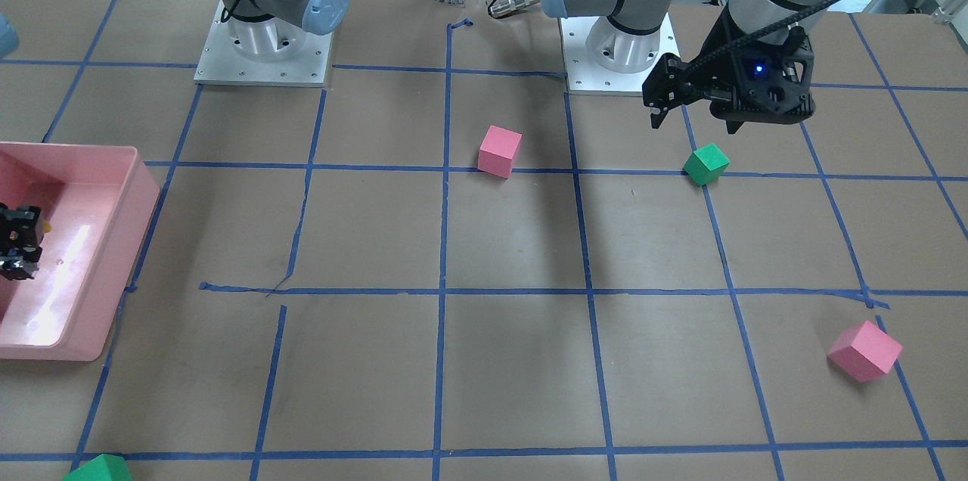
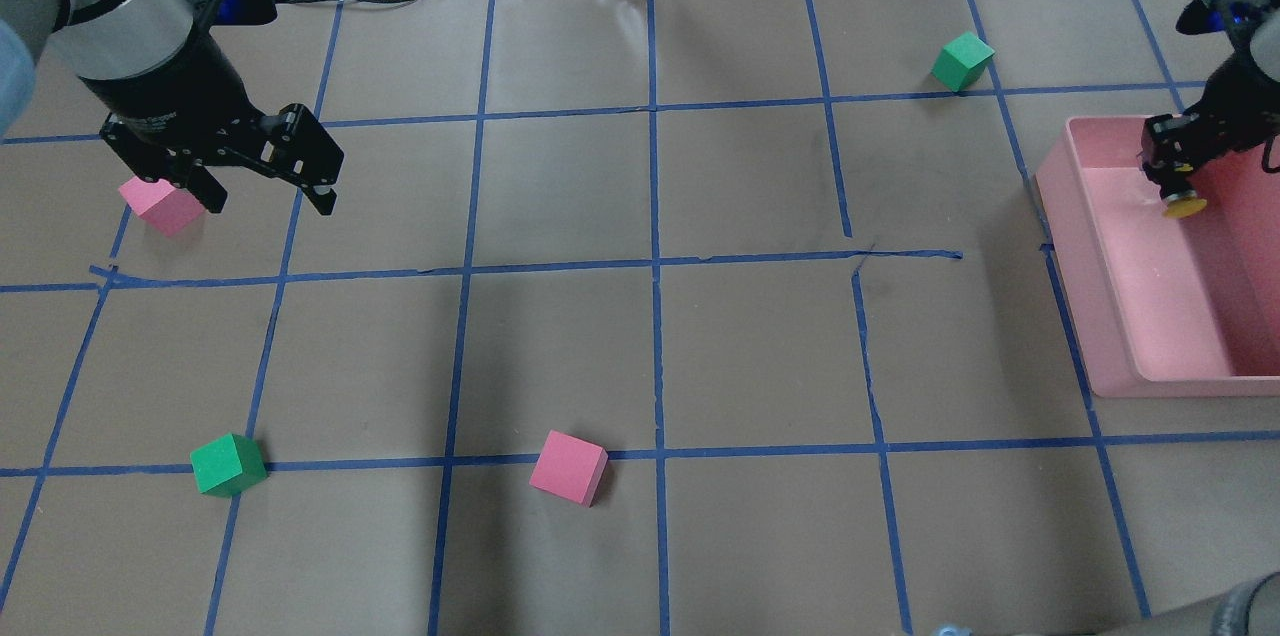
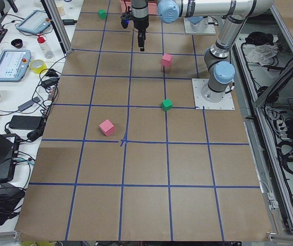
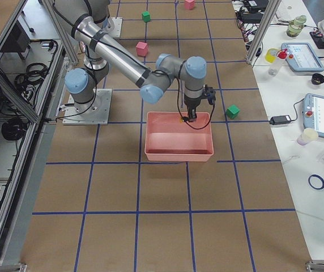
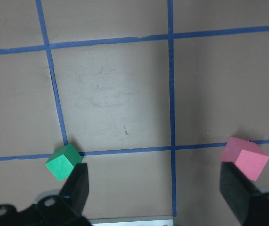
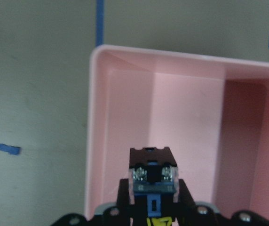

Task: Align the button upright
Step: 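Carry the button switch with the right gripper to the table center, then lower the button switch onto the table and open the right gripper, then raise the right gripper away while the left gripper reaches toward the switch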

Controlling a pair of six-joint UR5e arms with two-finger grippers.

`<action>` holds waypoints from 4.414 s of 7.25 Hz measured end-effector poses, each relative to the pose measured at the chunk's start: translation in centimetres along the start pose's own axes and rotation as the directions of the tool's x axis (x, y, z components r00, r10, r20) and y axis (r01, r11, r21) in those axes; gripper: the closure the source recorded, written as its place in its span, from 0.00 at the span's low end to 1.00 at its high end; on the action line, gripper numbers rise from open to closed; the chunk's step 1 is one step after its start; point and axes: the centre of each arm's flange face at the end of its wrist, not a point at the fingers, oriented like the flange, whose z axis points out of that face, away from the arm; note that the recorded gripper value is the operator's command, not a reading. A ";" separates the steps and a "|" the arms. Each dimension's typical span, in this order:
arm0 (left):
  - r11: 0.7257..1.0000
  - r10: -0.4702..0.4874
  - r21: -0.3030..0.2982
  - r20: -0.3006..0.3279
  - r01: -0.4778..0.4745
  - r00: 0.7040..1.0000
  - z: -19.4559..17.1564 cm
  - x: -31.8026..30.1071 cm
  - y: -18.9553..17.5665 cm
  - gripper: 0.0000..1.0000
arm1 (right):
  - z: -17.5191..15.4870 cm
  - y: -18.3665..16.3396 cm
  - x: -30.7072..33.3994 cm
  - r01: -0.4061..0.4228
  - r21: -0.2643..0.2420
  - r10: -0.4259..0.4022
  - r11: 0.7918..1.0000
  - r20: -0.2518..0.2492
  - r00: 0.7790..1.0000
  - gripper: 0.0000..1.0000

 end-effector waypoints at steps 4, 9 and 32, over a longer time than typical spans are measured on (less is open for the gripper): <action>1.000 0.000 0.001 0.001 0.000 1.000 0.1 0.0 -0.2 0.00 | -5.0 -4.3 -27.2 0.039 -0.002 -0.039 0.999 0.086 0.996 1.00; 1.000 -0.004 -0.002 -0.003 0.004 1.000 0.5 -0.3 -0.6 0.00 | 4.6 -1.8 -51.8 0.084 0.077 -0.092 0.993 0.093 0.991 1.00; 0.958 -0.041 0.282 -0.031 0.048 0.999 10.8 9.2 -3.3 0.00 | -19.0 1.1 -30.1 0.034 -0.047 -0.028 0.998 0.108 0.994 0.00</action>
